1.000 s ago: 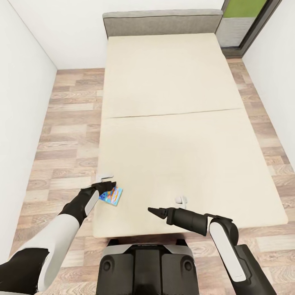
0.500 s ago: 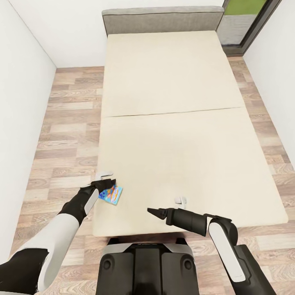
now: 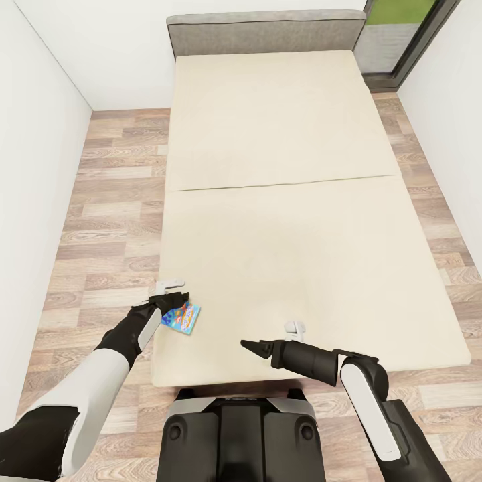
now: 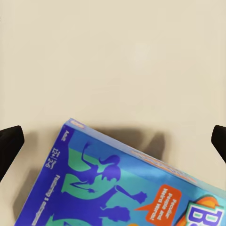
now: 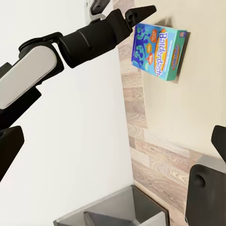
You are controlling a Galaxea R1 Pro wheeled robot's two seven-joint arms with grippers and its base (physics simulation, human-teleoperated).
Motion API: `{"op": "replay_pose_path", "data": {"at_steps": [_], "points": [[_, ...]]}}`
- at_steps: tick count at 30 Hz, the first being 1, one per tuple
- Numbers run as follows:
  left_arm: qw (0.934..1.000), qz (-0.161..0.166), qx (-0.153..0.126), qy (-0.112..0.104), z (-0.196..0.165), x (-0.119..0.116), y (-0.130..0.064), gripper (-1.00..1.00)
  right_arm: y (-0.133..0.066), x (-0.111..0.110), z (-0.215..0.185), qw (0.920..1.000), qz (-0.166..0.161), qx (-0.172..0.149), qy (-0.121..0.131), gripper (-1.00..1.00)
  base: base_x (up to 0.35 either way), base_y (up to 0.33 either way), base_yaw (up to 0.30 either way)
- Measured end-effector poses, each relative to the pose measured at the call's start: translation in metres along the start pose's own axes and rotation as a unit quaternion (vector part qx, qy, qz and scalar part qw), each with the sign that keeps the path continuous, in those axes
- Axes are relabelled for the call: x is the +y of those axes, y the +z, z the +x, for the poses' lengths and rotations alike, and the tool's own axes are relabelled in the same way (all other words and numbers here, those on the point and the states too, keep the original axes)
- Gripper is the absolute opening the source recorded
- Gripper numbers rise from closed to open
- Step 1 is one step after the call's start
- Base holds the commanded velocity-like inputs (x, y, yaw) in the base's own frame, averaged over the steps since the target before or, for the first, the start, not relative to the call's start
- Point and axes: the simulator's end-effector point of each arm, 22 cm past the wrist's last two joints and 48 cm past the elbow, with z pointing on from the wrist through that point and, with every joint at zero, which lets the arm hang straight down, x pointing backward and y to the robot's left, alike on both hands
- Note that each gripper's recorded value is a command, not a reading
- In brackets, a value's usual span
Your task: Put all the toys in the child's room - the three board games (two on the bed and one on the table), the two jigsaw puzzles on the table, and the tennis ball on the table - inside the toy box on the table in the child's room.
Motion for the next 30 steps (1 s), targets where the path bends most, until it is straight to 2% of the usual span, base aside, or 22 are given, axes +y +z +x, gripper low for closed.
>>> {"op": "replay_pose_path", "data": {"at_steps": [30], "points": [[0.9999,-0.004,0.013,0.000,0.016,0.006,0.009,1.00,0.004,-0.010,0.006,0.9999,0.003,0.006,0.011,1.00,0.000,0.000,0.000]]}}
